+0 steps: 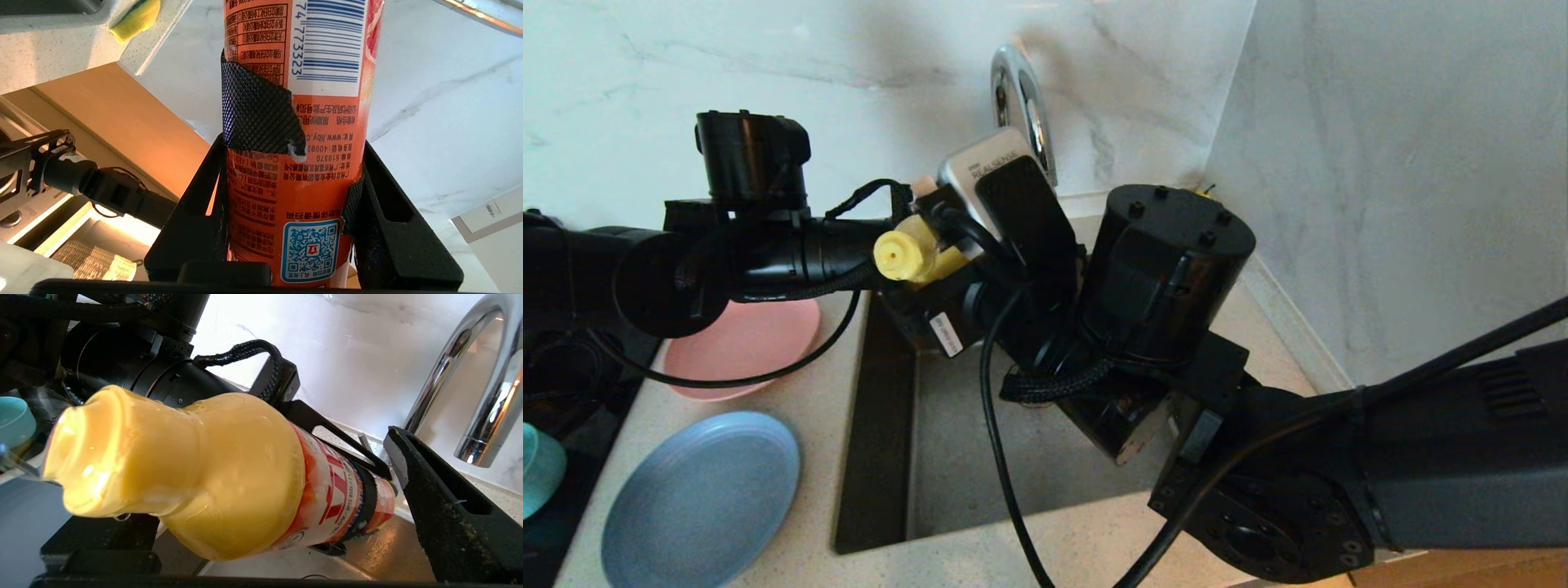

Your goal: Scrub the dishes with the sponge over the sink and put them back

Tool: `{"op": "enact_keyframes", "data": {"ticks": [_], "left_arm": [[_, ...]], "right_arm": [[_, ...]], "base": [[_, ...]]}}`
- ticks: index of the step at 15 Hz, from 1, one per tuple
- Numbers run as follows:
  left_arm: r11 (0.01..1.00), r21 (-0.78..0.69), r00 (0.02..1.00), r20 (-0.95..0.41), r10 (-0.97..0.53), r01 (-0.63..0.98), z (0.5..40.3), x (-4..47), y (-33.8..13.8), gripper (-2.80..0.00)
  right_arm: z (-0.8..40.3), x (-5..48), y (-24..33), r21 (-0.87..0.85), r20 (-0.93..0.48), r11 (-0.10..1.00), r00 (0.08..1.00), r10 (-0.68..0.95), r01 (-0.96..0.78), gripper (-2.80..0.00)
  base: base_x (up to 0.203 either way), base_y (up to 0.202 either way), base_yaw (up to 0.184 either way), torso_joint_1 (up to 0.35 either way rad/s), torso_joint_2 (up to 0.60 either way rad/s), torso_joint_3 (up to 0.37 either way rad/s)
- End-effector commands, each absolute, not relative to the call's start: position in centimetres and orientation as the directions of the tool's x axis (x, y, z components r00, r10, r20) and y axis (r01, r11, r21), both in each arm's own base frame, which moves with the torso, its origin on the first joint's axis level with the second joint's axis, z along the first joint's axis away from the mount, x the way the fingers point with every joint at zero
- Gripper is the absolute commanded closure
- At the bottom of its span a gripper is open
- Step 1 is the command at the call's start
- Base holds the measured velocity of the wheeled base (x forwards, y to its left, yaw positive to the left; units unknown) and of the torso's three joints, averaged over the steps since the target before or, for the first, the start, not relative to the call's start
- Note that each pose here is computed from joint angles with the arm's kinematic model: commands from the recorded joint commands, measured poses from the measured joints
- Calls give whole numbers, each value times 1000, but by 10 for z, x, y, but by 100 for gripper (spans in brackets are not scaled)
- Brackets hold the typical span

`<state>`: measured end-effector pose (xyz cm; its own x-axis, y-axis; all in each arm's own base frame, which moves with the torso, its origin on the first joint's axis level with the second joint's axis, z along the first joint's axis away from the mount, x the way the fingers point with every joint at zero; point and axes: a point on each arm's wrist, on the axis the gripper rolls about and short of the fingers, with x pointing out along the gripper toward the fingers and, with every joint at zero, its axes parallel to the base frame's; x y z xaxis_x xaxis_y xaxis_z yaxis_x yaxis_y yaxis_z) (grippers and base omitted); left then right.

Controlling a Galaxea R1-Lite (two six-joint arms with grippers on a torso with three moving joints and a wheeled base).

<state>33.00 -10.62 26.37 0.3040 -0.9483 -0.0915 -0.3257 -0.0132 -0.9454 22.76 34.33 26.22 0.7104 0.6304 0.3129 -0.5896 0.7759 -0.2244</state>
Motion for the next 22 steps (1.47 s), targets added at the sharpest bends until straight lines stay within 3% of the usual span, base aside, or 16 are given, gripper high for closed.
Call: {"op": "enact_keyframes", "data": {"ticks": [1, 22], "left_arm": [[-20, -950, 293, -76, -953, -312, 273, 324, -105, 0], [-11, -948, 255, -75, -964, -318, 270, 320, -107, 0]], "right_arm": [[264, 229, 334, -223, 314, 787, 722, 617, -575, -280], [279, 233, 339, -201, 348, 794, 716, 605, -574, -280]], "base": [[0, 0, 0, 0, 0, 0], [0, 0, 0, 0, 0, 0]]}}
